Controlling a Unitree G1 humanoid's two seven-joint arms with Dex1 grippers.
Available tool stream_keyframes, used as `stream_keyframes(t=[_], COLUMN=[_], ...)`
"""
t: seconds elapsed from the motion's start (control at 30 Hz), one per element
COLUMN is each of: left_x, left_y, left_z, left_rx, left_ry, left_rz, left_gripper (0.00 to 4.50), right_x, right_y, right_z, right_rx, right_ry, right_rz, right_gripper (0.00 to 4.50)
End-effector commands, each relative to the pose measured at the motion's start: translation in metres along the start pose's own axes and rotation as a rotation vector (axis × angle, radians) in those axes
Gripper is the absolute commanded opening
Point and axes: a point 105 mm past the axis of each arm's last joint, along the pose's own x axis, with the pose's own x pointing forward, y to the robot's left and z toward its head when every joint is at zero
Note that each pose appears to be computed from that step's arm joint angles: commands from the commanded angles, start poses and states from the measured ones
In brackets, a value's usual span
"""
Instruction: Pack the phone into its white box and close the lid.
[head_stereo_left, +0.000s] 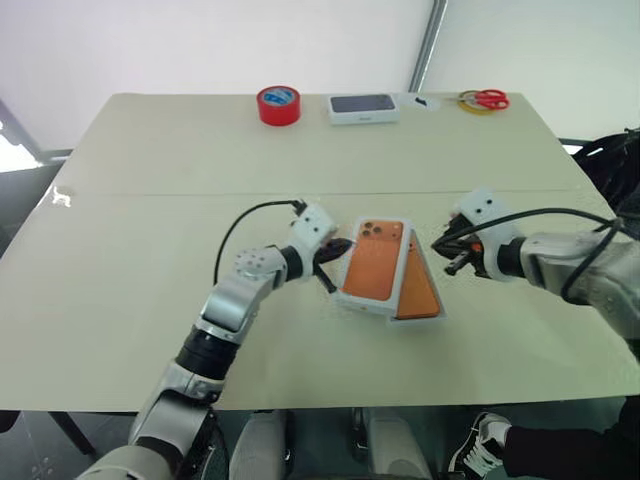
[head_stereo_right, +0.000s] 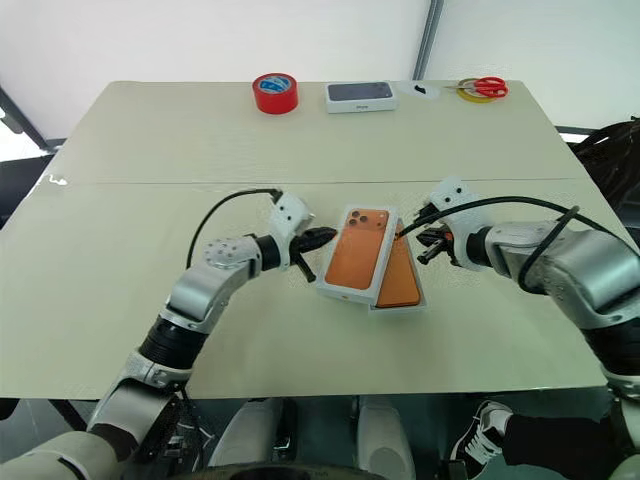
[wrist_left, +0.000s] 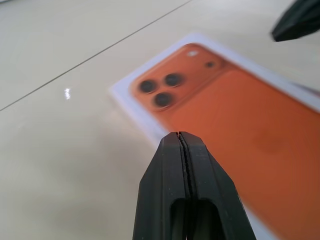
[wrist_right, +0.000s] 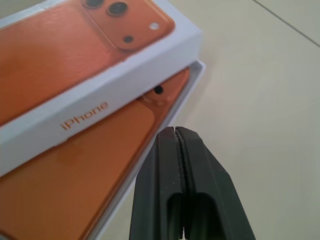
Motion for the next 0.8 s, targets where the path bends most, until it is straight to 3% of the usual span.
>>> stream_keyframes(t=[0.03,0.13,0.33,0.8], left_x=[0.001,0.004,0.014,0.025], left_y=[0.009,0.009,-0.019,-0.065], left_z=[0.004,0.000,-0.016,0.018], left_rx=[0.028,0.008,0.076,0.082], left_ry=[0.024,0.051,0.141,0.030], left_rz=[0.030,0.024,-0.113,-0.273], left_gripper=[0.00,0.00,0.00,0.00], right_x=[0.004,0.010,0.017,-0.007], right_y=[0.003,0.008,0.014,0.004], right_z=[0.011,0.011,0.012,0.001], right_rx=[-0.053,-0.054,-0.062,-0.088], right_ry=[-0.039,-0.037,-0.040,0.010], right_rz=[-0.005,0.012,0.028,0.014], right_gripper=[0.02,0.02,0.02,0.02])
